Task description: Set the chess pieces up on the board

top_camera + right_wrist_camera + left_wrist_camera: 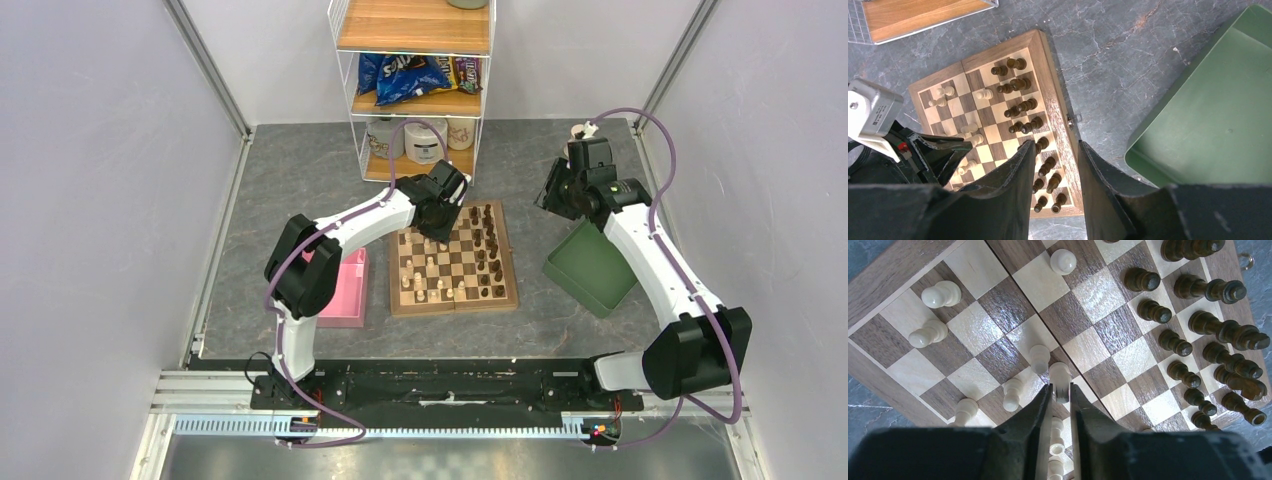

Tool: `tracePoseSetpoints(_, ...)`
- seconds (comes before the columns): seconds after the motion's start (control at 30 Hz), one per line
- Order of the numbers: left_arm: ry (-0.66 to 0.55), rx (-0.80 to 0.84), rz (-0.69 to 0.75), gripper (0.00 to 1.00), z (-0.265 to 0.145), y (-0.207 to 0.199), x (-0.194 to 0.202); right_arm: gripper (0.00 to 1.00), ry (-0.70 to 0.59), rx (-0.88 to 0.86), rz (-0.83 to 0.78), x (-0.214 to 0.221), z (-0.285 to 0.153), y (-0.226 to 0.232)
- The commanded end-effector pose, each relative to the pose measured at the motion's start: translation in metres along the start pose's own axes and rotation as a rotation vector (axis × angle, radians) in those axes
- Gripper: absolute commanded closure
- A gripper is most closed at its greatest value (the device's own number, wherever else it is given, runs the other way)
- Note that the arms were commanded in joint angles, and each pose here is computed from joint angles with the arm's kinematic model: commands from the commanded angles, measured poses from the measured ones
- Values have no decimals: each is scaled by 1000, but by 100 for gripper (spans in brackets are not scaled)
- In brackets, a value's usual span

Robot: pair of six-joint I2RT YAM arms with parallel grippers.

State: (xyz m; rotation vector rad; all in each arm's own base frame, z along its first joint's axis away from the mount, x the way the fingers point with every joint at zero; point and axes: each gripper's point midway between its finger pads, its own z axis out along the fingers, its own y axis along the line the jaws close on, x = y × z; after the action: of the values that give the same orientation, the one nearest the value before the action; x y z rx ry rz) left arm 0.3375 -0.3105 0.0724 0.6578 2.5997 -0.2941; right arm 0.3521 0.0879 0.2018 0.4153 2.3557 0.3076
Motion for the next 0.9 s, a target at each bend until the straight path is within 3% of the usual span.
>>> tracePoseSetpoints(0.0,-5,45,27,78,-2,-9,-8,56,-27,-20,-6,-5,-3,1)
tracePoseSetpoints(0.2,-7,61,21,98,-8,-11,-8,56,-28,-21,-11,-4,-4,1)
tracePoseSetpoints(0.6,-250,-69,-4,98,-93,27,-75,56,-23,-43,-4,-3,-5,4)
tracePoseSetpoints(0.87,-207,-122,-177,98,-89,99,-61,56,23,-83,14,2,3,14)
